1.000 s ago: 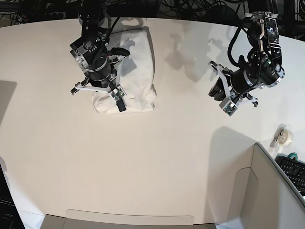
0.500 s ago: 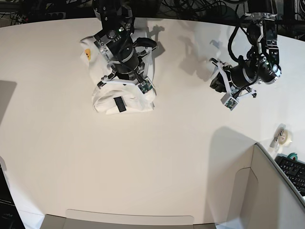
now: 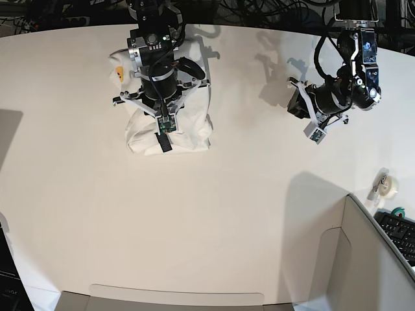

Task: Layout the t-shirt on the table in an organized manner, then fold the t-shirt properly
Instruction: 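Press and tuck the folded shirt edges with the right gripper, then drag the folded shirt off the table edge with the right gripper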

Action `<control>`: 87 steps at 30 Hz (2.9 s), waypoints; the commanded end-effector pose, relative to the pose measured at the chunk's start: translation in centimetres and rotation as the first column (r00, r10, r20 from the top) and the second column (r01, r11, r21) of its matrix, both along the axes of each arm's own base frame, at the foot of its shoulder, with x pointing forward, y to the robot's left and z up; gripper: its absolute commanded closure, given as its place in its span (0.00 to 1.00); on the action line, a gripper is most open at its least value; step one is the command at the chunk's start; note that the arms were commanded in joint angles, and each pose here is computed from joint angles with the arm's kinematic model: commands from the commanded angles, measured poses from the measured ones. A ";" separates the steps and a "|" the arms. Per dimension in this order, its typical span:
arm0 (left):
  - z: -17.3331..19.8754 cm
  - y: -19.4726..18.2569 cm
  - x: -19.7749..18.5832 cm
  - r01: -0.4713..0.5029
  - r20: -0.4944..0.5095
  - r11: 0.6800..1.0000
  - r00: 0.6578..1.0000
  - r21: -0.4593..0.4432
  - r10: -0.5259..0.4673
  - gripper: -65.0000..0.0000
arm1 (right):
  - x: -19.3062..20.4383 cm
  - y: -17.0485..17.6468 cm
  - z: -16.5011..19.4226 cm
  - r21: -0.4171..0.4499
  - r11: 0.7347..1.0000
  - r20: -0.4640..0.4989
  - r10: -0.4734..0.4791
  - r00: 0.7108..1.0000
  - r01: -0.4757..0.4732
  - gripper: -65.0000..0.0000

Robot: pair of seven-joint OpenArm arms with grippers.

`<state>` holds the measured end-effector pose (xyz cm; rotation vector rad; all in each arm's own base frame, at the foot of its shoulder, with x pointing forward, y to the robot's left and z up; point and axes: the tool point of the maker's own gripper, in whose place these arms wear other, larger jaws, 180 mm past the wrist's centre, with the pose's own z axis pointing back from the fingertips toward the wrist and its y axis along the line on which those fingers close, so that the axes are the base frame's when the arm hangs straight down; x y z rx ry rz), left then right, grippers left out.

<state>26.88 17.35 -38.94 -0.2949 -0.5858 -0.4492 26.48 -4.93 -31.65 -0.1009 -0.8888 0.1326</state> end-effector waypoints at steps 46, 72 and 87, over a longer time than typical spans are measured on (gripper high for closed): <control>-0.6 -0.1 -1.6 0.011 -0.020 1.000 1.000 -0.008 -0.011 0.87 | 0.3 -12.9 1.8 -0.099 0.924 0.186 -0.348 0.919 0.369 1.00; -1.3 -0.2 -2.7 0.012 -0.049 1.000 0.999 -0.010 -0.012 0.87 | -1.7 -25.1 -5.9 -0.408 0.870 -0.078 -0.334 0.939 0.276 1.00; -1.3 -0.3 -2.7 0.012 -0.050 1.000 0.999 -0.012 -0.012 0.87 | -1.8 -34.4 -6.3 -0.460 0.871 -0.197 -0.290 0.936 0.173 1.00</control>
